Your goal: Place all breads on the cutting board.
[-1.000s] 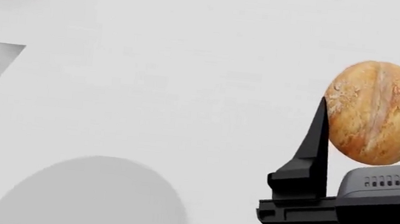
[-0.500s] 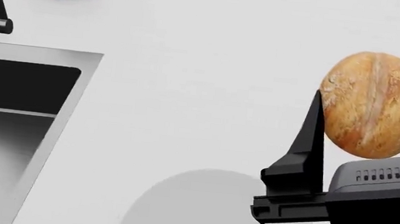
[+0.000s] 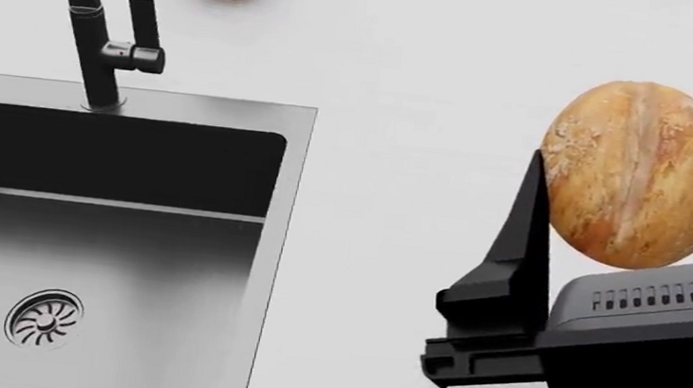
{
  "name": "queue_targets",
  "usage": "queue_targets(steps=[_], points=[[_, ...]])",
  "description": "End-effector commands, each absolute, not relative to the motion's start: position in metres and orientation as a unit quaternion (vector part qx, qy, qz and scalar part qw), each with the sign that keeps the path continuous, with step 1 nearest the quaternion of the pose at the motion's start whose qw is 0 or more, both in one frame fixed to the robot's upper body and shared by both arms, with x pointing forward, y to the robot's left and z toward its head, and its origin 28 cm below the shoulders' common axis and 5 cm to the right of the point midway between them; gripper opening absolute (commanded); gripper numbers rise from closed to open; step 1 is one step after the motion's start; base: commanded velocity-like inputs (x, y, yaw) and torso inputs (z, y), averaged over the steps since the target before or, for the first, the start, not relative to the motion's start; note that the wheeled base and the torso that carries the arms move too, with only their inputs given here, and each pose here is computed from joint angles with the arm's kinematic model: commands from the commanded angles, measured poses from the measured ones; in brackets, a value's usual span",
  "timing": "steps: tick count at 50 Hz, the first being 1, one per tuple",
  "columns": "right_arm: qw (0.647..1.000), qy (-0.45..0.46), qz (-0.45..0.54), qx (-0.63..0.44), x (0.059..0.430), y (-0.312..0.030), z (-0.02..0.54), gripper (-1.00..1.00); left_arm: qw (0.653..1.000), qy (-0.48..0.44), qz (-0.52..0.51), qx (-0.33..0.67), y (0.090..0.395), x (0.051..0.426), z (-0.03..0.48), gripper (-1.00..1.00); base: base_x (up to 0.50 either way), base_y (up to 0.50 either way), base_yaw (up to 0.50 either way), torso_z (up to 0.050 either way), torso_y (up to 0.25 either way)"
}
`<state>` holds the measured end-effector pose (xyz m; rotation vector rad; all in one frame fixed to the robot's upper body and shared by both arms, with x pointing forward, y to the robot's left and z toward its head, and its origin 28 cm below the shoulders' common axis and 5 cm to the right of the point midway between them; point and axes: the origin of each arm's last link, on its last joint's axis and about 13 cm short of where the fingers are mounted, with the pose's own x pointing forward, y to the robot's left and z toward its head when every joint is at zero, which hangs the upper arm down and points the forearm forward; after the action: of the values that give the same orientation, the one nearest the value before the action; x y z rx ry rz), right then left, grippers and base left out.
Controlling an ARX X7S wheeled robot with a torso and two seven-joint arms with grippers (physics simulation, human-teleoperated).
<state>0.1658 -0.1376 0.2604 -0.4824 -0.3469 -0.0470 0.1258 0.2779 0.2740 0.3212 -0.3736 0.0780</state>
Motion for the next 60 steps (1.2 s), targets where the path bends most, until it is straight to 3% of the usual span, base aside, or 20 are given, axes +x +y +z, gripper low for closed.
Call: queue_targets(steps=[1,60], points=[[0.954,-0.176,-0.032,-0.241,0.163,-0.1376,0.2632,-1.0,0.967,-0.181,0.043,0.174,0.2809,0.1251,0.2769,-1.0,0.0,0.5,0.0,0.0,0.0],[0.953,-0.174,-0.021,-0.247,0.1613,-0.1332,0.2645,-1.0,0.966,-0.181,0.042,0.179,0.2809,0.1249,0.2795,-1.0,0.0,0.5,0.0,0.0,0.0]])
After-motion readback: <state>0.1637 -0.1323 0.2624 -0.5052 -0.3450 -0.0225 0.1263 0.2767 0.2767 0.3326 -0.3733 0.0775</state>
